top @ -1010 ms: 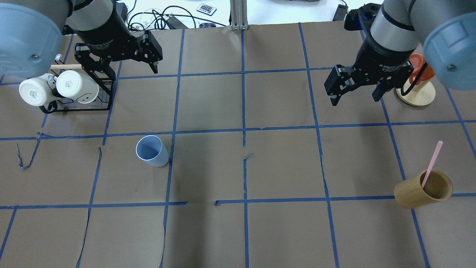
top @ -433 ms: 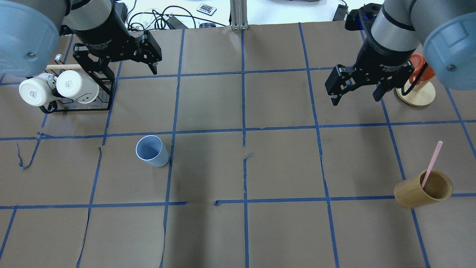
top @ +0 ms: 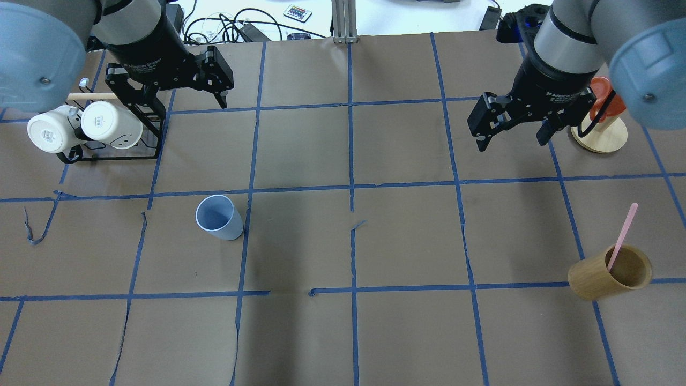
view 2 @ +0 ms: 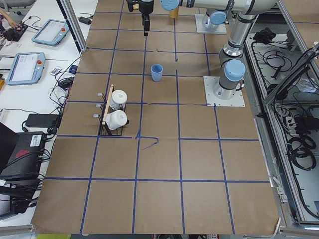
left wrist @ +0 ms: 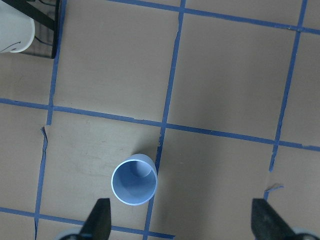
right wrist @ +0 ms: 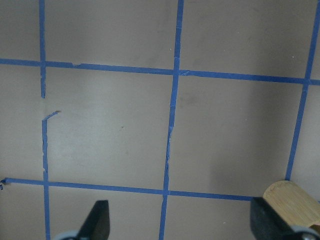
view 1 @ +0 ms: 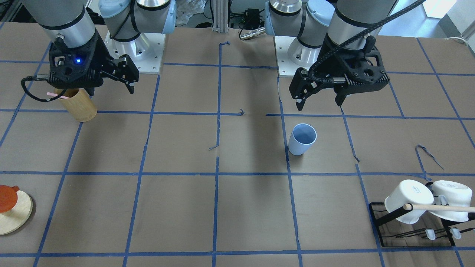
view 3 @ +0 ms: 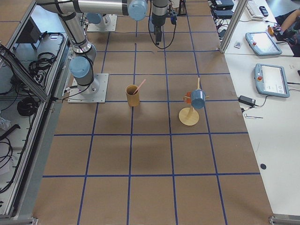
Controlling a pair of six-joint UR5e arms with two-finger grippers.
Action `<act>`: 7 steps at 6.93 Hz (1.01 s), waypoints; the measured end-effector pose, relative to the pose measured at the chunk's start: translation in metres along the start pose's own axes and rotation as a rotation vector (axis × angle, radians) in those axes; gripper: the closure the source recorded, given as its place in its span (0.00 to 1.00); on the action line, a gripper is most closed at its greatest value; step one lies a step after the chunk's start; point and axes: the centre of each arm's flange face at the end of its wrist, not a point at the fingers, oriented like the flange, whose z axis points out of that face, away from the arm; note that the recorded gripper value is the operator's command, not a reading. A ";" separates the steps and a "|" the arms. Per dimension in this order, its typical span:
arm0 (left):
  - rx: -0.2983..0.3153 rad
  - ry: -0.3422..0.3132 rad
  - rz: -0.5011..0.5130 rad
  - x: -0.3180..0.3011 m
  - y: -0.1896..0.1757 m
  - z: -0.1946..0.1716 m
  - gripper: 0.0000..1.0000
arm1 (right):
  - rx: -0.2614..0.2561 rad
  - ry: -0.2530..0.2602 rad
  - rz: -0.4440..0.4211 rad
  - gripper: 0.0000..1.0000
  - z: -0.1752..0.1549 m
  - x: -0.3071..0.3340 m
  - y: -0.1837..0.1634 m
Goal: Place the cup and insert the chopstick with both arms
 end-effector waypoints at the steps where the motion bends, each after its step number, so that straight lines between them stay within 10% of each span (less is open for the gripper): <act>1: -0.001 0.000 0.001 0.000 0.001 0.001 0.00 | 0.000 -0.001 0.003 0.00 0.000 0.002 0.000; 7: -0.049 -0.018 0.025 -0.009 0.005 0.008 0.00 | -0.014 0.013 0.110 0.00 0.001 0.009 0.001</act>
